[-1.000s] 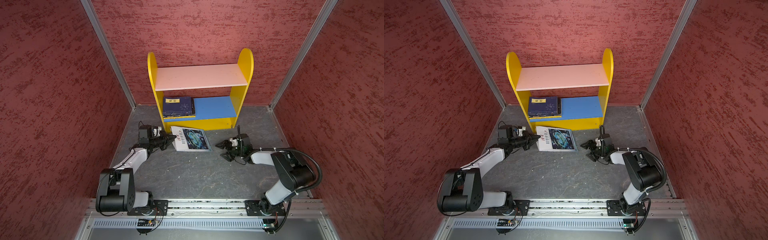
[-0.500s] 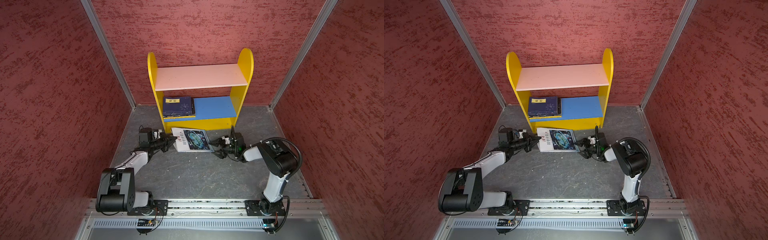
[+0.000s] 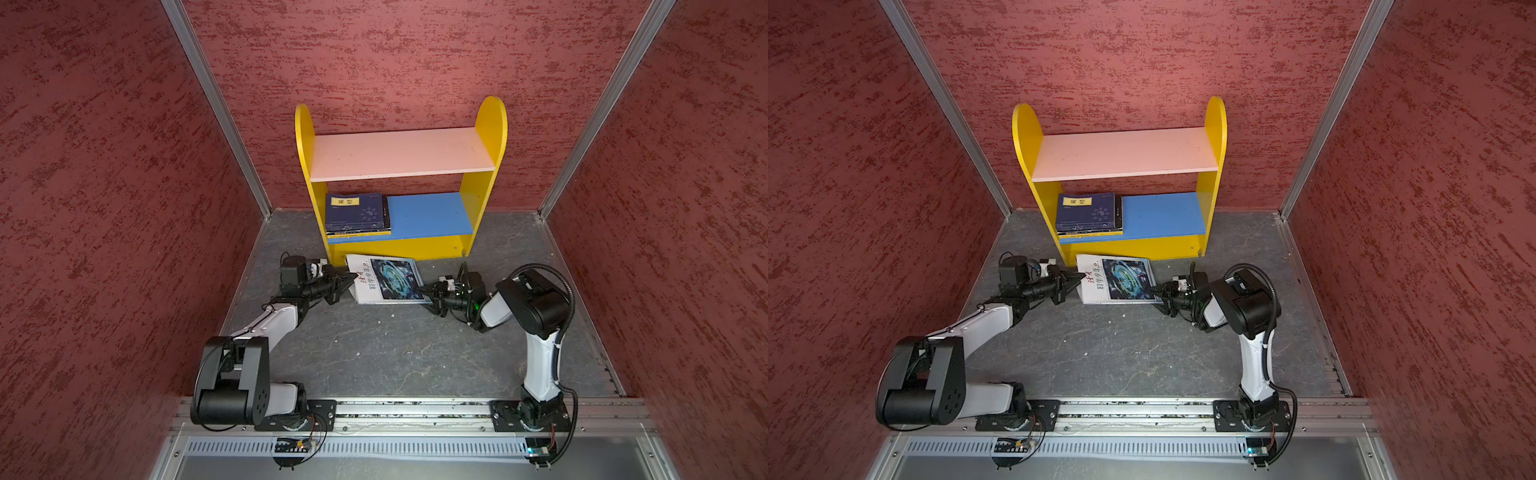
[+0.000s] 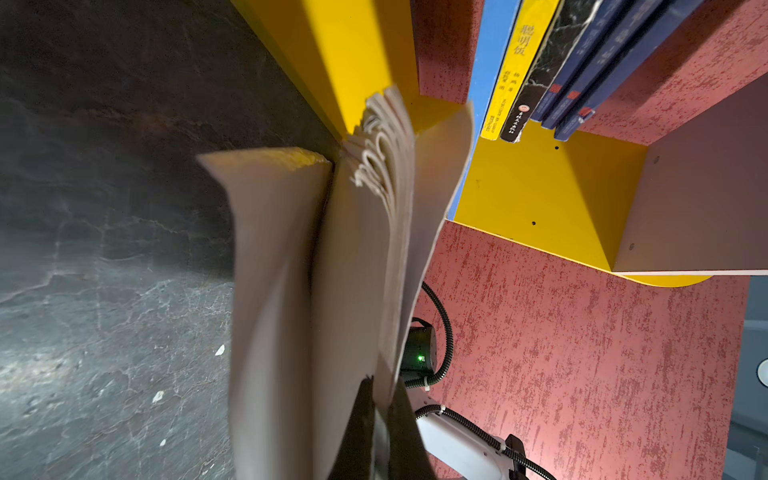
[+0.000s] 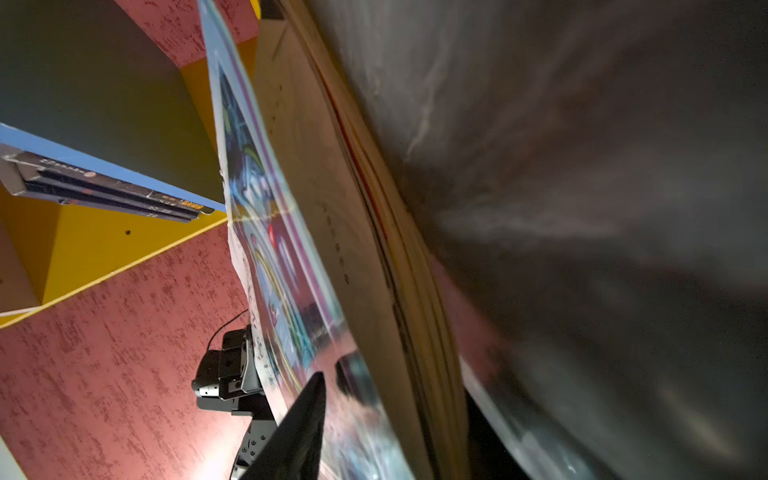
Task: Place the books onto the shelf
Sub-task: 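Tilt the white-covered book upright with both grippers, then carry the upright white-covered book toward the lower shelf opening with both grippers, then push the book into the lower shelf opening with both grippers, then slide the book deeper under the blue shelf with both grippers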
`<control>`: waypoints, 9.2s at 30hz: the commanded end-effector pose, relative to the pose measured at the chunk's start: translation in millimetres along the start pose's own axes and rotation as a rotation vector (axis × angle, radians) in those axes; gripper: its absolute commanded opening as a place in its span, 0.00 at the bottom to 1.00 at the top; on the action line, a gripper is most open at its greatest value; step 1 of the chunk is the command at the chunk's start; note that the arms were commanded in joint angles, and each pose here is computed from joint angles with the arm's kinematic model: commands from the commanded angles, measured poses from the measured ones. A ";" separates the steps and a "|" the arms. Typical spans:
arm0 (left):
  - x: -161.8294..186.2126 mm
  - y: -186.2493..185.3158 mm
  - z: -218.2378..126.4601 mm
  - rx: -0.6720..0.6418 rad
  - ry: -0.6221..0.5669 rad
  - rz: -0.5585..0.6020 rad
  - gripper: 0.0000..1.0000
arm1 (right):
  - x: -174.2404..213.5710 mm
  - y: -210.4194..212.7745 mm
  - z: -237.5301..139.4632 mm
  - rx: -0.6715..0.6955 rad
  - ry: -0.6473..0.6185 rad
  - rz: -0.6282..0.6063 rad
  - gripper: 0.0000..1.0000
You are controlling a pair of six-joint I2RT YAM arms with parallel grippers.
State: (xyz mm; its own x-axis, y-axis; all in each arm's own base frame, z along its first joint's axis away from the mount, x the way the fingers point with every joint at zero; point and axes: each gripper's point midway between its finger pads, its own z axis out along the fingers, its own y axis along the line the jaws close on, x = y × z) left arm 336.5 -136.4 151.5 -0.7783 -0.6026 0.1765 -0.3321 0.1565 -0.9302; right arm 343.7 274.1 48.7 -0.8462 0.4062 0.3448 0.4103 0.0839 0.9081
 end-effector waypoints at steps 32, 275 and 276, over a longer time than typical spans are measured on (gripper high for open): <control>-23.3 -2.2 -32.2 -0.088 -0.168 0.033 0.34 | -34.5 134.7 -0.4 -0.278 -0.214 -0.452 0.12; -135.6 56.2 31.4 -0.273 -0.453 -0.138 0.35 | -128.7 103.3 106.2 0.035 -0.362 -0.331 0.09; -130.8 55.1 27.1 -0.280 -0.449 -0.115 0.37 | -127.2 102.9 107.6 0.038 -0.357 -0.333 0.09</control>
State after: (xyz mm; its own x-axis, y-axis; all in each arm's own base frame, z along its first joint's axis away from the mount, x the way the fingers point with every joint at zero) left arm 446.9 -73.1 59.3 -0.4110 -0.9047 0.1119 -0.6005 0.1763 -0.7800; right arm 522.9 319.0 59.8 -0.7531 0.6568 -0.0384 0.2119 0.2974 0.9310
